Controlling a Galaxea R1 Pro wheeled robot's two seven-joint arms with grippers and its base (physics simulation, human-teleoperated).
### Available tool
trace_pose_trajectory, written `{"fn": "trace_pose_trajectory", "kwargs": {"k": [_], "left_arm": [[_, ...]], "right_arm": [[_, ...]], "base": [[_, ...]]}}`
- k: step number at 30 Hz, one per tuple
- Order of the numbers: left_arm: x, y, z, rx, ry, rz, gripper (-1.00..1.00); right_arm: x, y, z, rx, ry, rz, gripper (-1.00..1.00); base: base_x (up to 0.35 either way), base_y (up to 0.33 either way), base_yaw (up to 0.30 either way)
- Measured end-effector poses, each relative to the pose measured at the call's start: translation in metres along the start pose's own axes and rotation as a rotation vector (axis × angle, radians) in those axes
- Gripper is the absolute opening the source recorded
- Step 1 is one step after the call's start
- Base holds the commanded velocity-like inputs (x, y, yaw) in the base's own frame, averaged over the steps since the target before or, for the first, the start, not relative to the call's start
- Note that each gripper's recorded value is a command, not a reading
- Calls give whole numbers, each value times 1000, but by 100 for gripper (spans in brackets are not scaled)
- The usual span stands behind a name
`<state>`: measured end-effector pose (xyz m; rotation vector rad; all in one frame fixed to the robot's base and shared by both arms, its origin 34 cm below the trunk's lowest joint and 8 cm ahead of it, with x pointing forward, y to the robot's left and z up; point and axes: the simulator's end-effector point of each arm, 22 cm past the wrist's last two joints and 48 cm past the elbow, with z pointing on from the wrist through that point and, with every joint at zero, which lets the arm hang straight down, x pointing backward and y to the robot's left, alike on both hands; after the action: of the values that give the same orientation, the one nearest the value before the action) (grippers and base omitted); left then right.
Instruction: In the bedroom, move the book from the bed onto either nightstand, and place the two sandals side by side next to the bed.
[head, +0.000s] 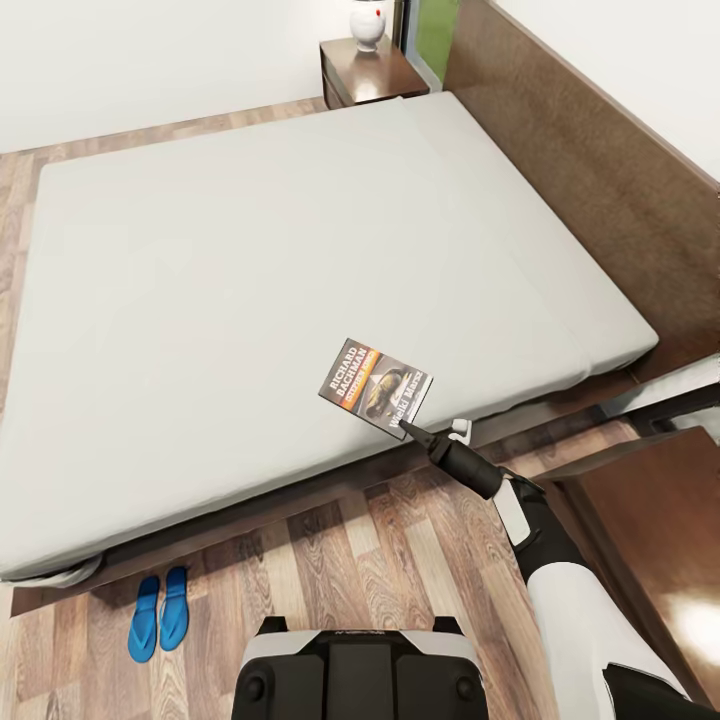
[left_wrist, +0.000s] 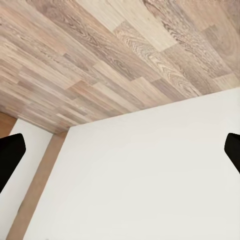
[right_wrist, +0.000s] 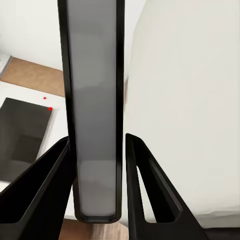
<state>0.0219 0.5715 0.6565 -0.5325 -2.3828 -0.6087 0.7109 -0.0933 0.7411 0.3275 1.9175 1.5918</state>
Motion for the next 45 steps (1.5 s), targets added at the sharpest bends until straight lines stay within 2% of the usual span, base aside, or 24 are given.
{"fn": "trace_pose_trajectory", "kwargs": {"k": [12, 25, 32, 36, 45], "left_arm": [[20, -3, -7, 6, -2, -4, 100], [26, -2, -13, 4, -20, -16, 100], [25, -26, -19, 38, -49, -29, 100], [33, -47, -23, 68, -57, -55, 100], [32, -56, -26, 81, -74, -108, 100]], "right_arm": [[-2, 24, 4, -21, -4, -8, -100], [-7, 46, 3, -34, -8, -22, -100], [-10, 57, 2, -41, -10, -30, -100], [-12, 61, 2, -44, -11, -35, -100], [-17, 69, 2, -51, -16, -46, -100]], "base": [[0, 0, 0], [0, 0, 0], [0, 0, 0], [0, 0, 0], [0, 0, 0]]}}
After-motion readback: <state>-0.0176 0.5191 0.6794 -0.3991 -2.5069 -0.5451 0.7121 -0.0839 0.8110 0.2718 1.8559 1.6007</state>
